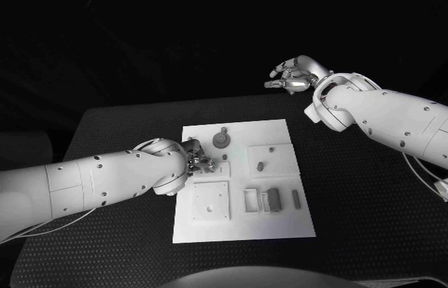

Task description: Assemble the parts on the task board

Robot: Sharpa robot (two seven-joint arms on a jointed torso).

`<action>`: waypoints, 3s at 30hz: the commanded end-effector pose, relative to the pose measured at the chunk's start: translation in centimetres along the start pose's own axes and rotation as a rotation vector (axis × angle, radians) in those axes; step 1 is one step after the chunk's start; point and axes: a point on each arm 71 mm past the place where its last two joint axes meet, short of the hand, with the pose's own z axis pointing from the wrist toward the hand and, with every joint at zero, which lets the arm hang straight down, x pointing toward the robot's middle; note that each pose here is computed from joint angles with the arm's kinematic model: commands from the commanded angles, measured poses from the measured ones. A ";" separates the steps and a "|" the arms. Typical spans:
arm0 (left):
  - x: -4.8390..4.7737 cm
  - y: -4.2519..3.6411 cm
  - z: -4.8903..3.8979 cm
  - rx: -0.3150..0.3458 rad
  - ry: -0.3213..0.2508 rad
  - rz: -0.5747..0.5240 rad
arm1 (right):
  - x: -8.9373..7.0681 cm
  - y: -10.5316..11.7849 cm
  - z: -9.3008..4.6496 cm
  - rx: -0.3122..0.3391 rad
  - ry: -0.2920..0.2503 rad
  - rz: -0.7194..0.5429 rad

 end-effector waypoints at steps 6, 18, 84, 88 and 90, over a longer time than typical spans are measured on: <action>0.49 -0.33 0.20 -0.006 0.040 0.032 | 0.2 0.1 0.0 -0.006 0.015 0.000; 0.70 -0.97 0.34 0.003 0.055 0.047 | 0.4 -0.1 0.1 0.005 0.032 -0.001; 0.06 0.05 0.40 -0.014 0.030 -0.001 | 0.7 -0.7 -0.1 0.022 0.053 -0.003; -0.12 0.37 0.29 -0.019 0.027 -0.003 | 0.7 -0.7 -0.2 0.023 0.054 -0.003; -0.27 0.40 0.29 -0.020 0.024 -0.003 | 0.6 -0.8 -0.2 0.024 0.053 -0.004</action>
